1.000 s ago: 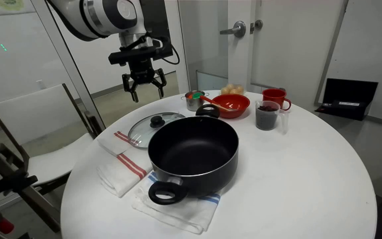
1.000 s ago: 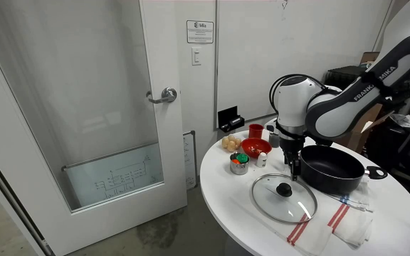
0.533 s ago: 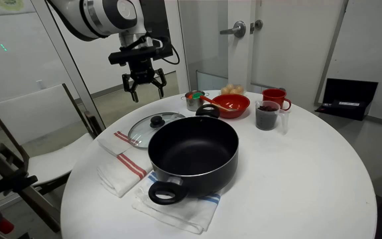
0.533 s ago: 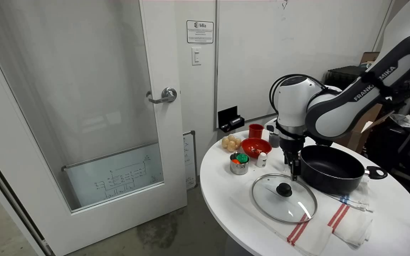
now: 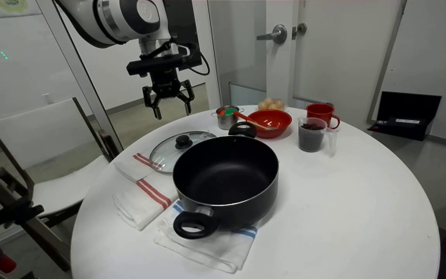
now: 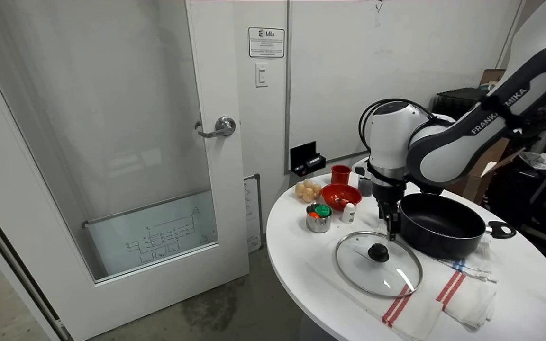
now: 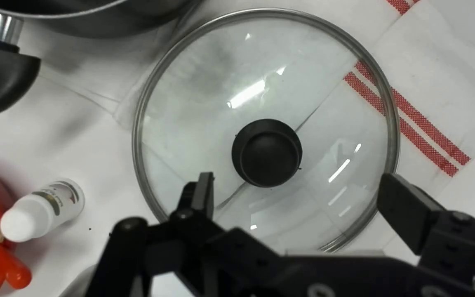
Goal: Put the lid on the pot
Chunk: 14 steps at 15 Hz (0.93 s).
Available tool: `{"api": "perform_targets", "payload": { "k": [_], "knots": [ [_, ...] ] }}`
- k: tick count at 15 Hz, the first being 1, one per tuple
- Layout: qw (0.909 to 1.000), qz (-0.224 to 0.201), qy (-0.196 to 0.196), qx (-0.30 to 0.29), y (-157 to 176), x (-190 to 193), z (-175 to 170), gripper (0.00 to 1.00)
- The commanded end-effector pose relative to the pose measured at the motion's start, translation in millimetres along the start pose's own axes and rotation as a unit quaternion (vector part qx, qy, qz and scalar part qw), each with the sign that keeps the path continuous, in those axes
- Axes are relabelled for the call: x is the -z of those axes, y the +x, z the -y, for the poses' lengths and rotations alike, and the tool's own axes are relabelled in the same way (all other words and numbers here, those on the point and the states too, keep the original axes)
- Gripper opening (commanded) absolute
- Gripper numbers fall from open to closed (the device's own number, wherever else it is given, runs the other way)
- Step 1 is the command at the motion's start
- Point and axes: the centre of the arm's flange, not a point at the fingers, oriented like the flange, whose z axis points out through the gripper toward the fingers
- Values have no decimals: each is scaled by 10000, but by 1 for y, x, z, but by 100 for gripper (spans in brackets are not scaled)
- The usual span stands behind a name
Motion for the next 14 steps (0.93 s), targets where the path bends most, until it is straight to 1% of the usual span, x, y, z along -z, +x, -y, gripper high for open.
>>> {"api": "perform_targets", "payload": {
  "k": [1, 7, 14],
  "knots": [
    [10000, -38, 39, 3, 4, -7, -5, 100],
    [9999, -88, 102, 6, 11, -29, -10, 100],
    [9996, -252, 151, -47, 13, -57, -15, 100]
  ]
}}
